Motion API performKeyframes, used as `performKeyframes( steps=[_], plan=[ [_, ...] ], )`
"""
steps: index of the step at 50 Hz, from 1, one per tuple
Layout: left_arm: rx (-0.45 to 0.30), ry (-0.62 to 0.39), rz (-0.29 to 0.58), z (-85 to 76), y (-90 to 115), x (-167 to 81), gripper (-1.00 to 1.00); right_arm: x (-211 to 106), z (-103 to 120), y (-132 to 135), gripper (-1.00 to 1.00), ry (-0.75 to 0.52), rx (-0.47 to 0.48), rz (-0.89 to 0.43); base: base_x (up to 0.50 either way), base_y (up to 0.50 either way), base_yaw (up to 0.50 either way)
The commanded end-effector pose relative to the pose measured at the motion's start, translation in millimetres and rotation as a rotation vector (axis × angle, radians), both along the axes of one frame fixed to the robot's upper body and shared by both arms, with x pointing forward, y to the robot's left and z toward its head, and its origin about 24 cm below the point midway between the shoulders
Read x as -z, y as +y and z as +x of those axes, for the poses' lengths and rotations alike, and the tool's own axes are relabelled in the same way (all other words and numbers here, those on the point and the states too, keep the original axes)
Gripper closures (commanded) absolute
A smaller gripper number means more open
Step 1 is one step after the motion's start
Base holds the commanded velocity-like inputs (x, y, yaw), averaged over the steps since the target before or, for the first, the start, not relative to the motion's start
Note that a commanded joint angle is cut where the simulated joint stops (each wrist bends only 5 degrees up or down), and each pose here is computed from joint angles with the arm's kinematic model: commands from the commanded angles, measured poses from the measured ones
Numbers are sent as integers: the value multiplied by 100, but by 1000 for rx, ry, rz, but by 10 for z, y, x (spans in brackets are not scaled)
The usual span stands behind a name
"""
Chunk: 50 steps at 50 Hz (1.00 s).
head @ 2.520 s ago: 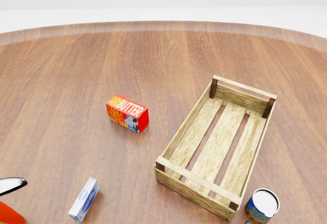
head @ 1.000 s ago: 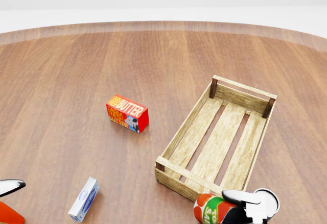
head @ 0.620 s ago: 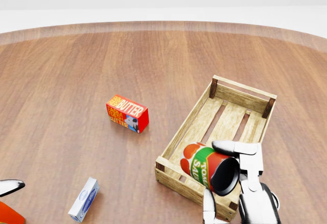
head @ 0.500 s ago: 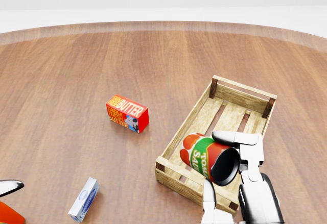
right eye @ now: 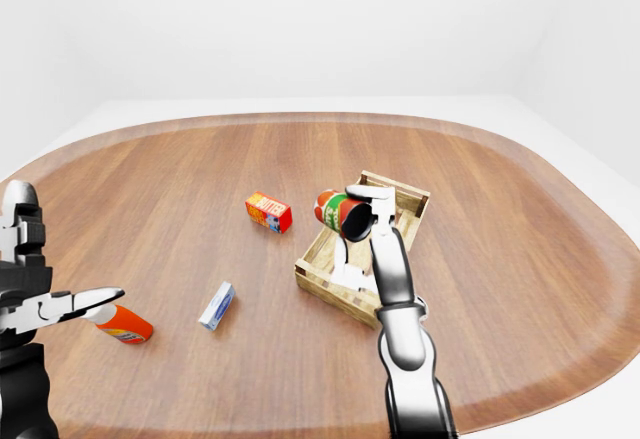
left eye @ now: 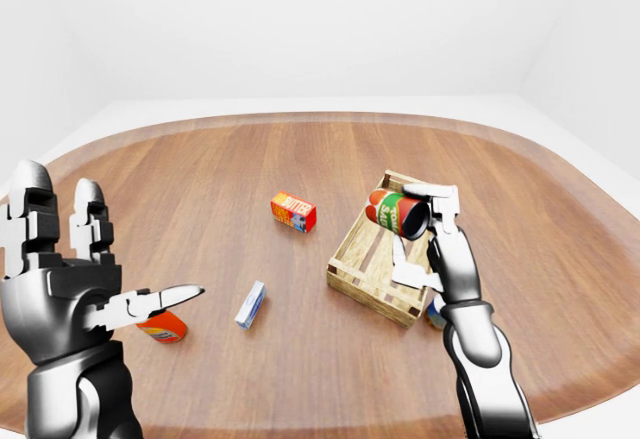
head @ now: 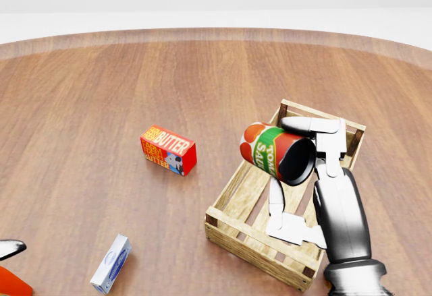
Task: Pick up the tomato sauce, and put it in the wooden tray.
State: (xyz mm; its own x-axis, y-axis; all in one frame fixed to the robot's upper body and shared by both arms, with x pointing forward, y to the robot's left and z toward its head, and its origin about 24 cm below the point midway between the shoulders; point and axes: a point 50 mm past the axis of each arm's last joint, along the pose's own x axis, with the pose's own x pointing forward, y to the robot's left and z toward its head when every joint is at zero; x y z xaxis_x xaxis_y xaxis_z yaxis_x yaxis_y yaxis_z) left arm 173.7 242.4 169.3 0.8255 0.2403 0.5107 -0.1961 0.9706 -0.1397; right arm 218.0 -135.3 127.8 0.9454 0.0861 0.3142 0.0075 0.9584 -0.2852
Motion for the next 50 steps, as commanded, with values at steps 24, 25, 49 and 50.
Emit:
performKeyframes(
  steps=[24,25,49,50],
  plan=[
    [0,-14,1,-28,5,-25,-98,-68,557,-33,100,-4,28,-60,0,0,0],
    [0,-13,1,-26,6,-24,-98,-71,558,-30,100,-5,27,-60,0,0,0],
    [-7,-25,-7,-33,46,-41,-98,239,1073,-129,100,185,85,-141,0,0,0],
    [-7,-24,-7,-31,46,-40,-98,251,1087,-134,100,192,88,-140,0,0,0]
  ],
)
